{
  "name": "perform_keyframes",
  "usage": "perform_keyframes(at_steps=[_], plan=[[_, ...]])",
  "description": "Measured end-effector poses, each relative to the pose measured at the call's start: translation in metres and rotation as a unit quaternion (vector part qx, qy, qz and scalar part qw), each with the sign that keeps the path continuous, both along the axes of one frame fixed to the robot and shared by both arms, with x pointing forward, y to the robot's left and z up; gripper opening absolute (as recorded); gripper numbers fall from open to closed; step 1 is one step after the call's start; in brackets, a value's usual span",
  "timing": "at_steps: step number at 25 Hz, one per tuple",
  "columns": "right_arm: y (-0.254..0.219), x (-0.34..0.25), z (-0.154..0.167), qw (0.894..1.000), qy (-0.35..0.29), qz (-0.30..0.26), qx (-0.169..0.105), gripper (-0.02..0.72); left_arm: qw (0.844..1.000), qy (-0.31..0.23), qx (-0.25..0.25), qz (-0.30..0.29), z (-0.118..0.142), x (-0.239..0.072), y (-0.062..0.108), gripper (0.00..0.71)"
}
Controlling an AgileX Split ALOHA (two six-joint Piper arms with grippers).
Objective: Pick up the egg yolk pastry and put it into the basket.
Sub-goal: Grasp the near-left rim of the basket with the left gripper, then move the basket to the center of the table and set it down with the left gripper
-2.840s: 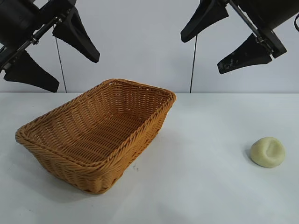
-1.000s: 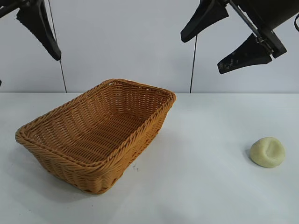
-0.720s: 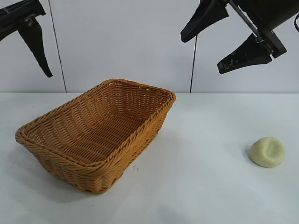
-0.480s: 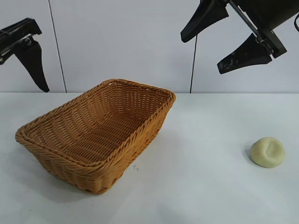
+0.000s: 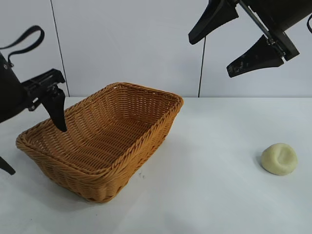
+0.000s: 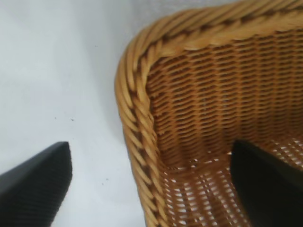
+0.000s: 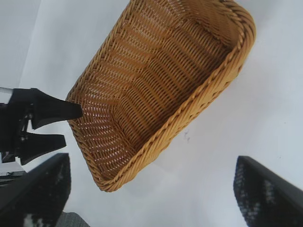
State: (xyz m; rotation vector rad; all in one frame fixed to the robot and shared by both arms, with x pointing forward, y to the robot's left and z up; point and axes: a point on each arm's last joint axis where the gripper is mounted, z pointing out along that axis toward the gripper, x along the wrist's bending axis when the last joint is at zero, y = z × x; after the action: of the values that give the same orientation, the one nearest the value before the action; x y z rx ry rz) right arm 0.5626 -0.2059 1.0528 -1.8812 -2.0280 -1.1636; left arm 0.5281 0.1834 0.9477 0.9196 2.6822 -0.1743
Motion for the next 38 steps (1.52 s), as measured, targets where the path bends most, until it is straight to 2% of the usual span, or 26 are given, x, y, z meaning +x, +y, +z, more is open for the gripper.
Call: perform_keyframes(at_steps=[5, 10, 12, 13, 18, 24, 29, 33, 38], plan=[[0.0, 0.0, 0.0, 1.0, 0.0, 0.0, 0.0, 0.642, 0.999, 0.039, -0.013, 0.029, -0.032, 0.006, -0.006, 0.697], [0.0, 0.0, 0.0, 1.0, 0.0, 0.0, 0.0, 0.642, 0.998, 0.05, -0.019, 0.039, -0.039, 0.007, -0.007, 0.655], [0.0, 0.0, 0.0, 1.0, 0.0, 0.0, 0.0, 0.642, 0.998, 0.049, -0.02, 0.04, -0.04, 0.007, -0.007, 0.58], [0.0, 0.0, 0.0, 1.0, 0.0, 0.0, 0.0, 0.642, 0.998, 0.05, -0.02, 0.041, -0.04, 0.007, -0.007, 0.486], [0.0, 0.0, 0.0, 1.0, 0.0, 0.0, 0.0, 0.642, 0.998, 0.049, -0.021, 0.042, -0.04, 0.007, -0.007, 0.154], [0.0, 0.0, 0.0, 1.0, 0.0, 0.0, 0.0, 0.642, 0.998, 0.049, -0.021, 0.031, -0.039, 0.008, -0.008, 0.144], [0.0, 0.0, 0.0, 1.0, 0.0, 0.0, 0.0, 0.642, 0.999, 0.041, -0.023, -0.005, -0.021, 0.022, -0.011, 0.144], [0.0, 0.0, 0.0, 1.0, 0.0, 0.0, 0.0, 0.642, 0.998, 0.017, -0.019, -0.057, 0.001, 0.045, 0.001, 0.144], [0.0, 0.0, 0.0, 1.0, 0.0, 0.0, 0.0, 0.642, 0.989, 0.017, -0.003, -0.146, 0.008, 0.066, 0.009, 0.144]])
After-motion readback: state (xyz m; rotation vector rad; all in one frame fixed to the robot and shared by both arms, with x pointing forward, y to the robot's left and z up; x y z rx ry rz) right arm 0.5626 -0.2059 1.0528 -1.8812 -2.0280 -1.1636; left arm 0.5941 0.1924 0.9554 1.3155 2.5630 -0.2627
